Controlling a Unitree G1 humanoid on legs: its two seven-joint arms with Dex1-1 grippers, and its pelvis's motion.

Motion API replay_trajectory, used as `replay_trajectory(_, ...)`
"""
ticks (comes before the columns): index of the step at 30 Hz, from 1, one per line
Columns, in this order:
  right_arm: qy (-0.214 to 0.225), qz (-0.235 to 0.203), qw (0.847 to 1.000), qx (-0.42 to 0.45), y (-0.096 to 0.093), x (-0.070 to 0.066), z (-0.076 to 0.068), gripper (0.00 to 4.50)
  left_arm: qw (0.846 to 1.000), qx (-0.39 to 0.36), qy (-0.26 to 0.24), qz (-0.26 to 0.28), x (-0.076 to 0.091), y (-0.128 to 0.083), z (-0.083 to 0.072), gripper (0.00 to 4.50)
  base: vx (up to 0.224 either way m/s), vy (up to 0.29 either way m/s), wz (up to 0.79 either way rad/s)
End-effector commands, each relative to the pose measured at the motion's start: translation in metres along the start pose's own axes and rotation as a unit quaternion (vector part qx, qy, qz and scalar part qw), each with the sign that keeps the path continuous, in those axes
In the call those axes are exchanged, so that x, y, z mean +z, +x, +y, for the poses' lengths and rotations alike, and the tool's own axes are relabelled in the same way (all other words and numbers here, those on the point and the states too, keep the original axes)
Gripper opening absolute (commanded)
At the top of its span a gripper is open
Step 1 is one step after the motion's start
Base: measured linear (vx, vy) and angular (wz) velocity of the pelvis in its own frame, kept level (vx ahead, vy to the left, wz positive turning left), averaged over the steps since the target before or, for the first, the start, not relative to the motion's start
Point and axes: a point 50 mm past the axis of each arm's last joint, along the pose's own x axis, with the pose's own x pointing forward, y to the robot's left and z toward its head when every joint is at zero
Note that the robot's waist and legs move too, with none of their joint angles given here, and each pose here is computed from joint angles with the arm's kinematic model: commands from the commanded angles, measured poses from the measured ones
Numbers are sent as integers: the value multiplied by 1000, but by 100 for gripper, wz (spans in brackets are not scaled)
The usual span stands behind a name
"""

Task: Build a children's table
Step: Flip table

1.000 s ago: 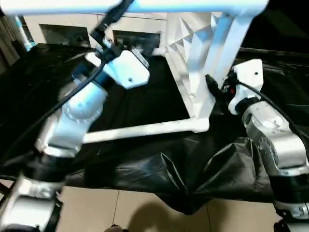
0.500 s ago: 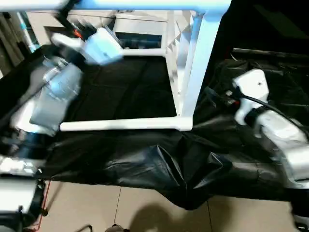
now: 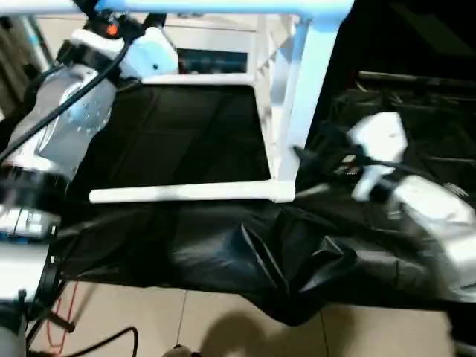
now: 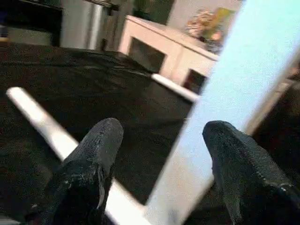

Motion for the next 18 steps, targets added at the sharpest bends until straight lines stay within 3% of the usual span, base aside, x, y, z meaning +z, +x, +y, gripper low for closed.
replay_trajectory(1,2,-3,1000,1,5,6,2,315,1000,-11,0,2,-2,2,-2,397,0,0,0)
replay_trajectory(3,27,7,1000,-10,16,0,5,349,1000,-25,-17,0,-3,2,-5,380,0,0,0)
replay_trajectory(8,42,0,999,-2,23,0,10,391,998,-56,-32,-3,-3,0,-15,335,0,0,0)
replay_trajectory(15,30,0,1000,8,27,1,15,418,992,-107,-63,-1,-2,-1,-23,281,0,0,0)
replay_trajectory(18,36,-25,998,39,26,7,21,418,985,-143,-97,13,-1,-2,-27,255,0,0,0)
